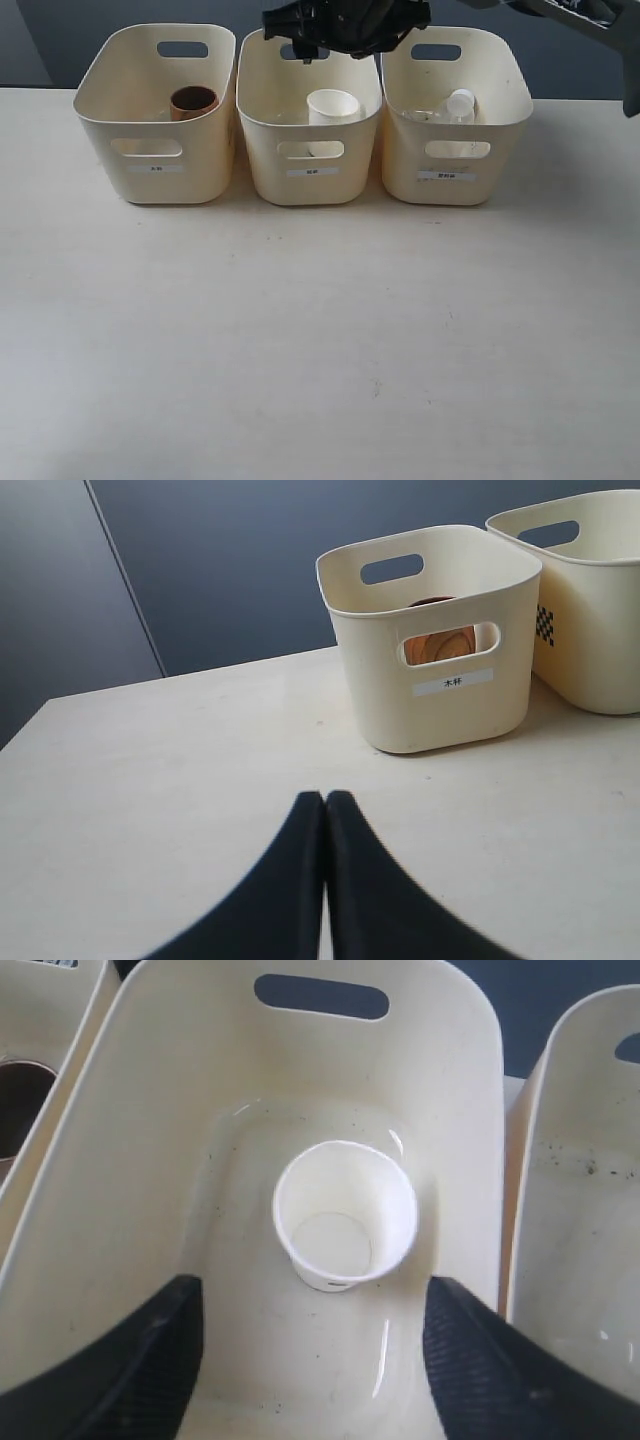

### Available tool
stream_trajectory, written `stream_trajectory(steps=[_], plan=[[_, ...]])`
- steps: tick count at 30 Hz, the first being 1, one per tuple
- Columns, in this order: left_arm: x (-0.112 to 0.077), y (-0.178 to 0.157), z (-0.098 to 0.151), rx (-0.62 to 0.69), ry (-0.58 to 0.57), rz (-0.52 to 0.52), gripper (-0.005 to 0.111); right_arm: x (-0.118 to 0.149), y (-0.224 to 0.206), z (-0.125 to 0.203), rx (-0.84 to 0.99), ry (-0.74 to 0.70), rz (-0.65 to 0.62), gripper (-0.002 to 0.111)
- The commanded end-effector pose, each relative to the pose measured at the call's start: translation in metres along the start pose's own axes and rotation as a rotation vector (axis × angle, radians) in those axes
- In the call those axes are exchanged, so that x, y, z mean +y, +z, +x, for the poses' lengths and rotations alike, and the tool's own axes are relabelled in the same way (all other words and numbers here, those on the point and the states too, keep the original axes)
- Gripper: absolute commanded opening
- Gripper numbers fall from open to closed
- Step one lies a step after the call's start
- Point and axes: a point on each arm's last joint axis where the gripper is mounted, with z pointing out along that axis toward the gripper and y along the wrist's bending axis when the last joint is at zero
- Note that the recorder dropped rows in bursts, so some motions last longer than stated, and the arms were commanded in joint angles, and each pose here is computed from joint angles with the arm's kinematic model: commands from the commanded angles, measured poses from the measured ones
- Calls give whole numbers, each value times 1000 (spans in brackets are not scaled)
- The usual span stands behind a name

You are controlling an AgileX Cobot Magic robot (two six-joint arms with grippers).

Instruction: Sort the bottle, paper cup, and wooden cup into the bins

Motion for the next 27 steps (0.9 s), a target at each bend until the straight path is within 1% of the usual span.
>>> stream_trajectory(steps=[1, 7, 16, 21, 27], plan=[[0, 0, 0, -5, -1, 2, 0, -6, -3, 0, 21, -9, 37, 61], [0, 0, 0, -5, -1, 2, 0, -16, -24, -4, 39, -37, 118, 61], [0, 0, 0, -5, -1, 2, 0, -39, -91, -9, 104, -35, 265, 61], [0, 0, 0, -5, -1, 2, 0, -45, -126, -17, 36, -16, 249, 61], [0, 0, 0, -5, -1, 2, 0, -57, -174, -13, -27, 9, 244, 61]])
